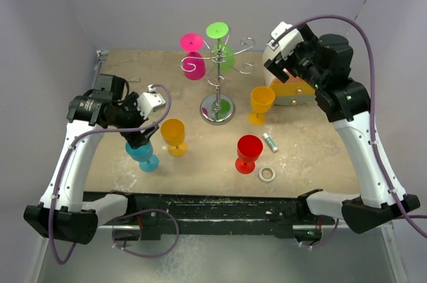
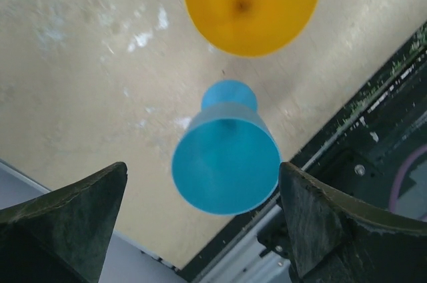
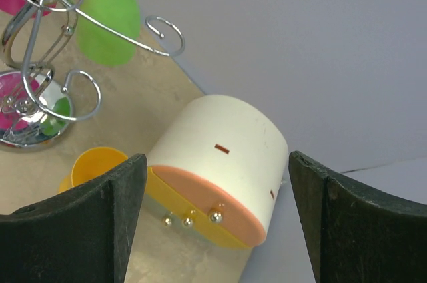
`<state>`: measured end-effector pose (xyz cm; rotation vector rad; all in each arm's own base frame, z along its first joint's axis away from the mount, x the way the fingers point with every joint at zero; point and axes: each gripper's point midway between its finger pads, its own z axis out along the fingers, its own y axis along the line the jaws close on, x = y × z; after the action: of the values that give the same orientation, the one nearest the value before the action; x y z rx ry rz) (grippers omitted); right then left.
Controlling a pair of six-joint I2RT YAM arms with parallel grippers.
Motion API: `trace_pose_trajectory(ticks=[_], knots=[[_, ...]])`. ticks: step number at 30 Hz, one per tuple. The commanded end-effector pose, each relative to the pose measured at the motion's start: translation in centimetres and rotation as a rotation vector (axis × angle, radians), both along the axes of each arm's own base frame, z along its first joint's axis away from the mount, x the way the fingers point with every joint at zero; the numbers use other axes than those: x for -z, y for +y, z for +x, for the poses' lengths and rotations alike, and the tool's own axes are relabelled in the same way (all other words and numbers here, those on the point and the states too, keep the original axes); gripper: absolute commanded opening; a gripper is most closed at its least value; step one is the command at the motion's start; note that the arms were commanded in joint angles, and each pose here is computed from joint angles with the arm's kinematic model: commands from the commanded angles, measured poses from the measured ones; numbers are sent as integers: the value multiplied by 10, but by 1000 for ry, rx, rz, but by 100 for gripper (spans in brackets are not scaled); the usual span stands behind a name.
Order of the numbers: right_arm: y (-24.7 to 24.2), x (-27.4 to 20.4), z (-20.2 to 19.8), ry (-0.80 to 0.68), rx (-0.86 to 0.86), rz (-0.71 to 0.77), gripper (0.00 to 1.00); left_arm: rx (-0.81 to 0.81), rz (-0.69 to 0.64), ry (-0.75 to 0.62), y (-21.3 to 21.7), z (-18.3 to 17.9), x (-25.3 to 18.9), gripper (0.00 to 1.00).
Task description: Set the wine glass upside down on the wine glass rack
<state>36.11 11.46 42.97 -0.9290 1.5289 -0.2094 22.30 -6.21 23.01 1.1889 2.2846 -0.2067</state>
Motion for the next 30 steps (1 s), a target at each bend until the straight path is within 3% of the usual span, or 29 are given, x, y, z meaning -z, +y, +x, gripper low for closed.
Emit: trace_pose_trajectory(ticks=[1,5,12,30], knots=[[-2,6,-13,61,-24,57,88,24,85,111,15,-19,26,94],[-2,8,-10,67,-23,57,87,15,128,176,22,-19,44,83],[2,15,-7,95,-40,72,85,-1,173,180,29,-7,61,72],[3,24,-1,134,-66,71,85,-5,268,205,47,4,75,22]])
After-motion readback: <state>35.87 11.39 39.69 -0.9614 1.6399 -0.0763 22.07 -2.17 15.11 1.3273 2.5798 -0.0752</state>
